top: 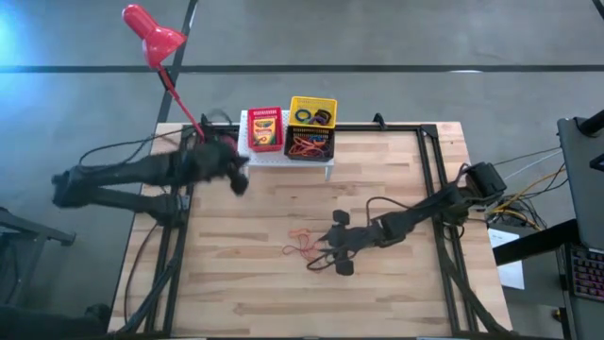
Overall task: Pick & Place Office Desk Supplies
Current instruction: Put the red rubber band into the black bin on the shelf
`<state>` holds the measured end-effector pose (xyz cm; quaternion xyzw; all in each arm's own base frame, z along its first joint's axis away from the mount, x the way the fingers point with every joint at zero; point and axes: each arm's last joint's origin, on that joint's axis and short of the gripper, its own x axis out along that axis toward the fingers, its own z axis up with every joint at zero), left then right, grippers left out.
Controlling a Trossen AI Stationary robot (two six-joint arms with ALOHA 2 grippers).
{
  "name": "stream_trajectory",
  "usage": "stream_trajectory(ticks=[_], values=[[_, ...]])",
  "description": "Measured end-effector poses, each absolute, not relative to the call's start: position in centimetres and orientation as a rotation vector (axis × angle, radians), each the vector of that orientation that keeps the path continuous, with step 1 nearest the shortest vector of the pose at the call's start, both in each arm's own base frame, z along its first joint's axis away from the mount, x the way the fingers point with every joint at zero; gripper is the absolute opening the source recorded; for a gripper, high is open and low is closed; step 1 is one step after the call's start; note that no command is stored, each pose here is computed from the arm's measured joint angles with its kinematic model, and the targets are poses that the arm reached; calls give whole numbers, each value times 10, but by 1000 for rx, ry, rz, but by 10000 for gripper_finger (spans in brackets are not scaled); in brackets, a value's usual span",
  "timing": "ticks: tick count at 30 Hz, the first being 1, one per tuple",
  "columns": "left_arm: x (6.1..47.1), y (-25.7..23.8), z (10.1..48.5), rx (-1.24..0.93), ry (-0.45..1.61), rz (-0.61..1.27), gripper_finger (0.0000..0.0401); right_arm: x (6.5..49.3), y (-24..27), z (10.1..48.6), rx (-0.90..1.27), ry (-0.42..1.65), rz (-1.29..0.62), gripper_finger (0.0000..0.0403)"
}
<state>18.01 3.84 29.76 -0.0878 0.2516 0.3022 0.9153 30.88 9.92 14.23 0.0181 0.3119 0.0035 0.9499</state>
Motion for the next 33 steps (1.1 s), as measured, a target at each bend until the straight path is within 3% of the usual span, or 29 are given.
stream_trajectory(ticks=[8, 15, 19, 27, 33], values=[[182, -54, 274, -116, 450, 523, 2, 317, 87, 110, 16, 726, 47, 197], [179, -105, 255, -111, 356, 496, 2, 322, 82, 97, -40, 731, 74, 192], [187, -117, 241, -132, 360, 489, 2, 320, 82, 98, -47, 759, 113, 157], [206, -132, 215, -103, 403, 497, 2, 311, 84, 96, -1, 878, 110, 23], [214, -139, 201, -129, 431, 478, 2, 295, 94, 118, -12, 900, 119, 9]])
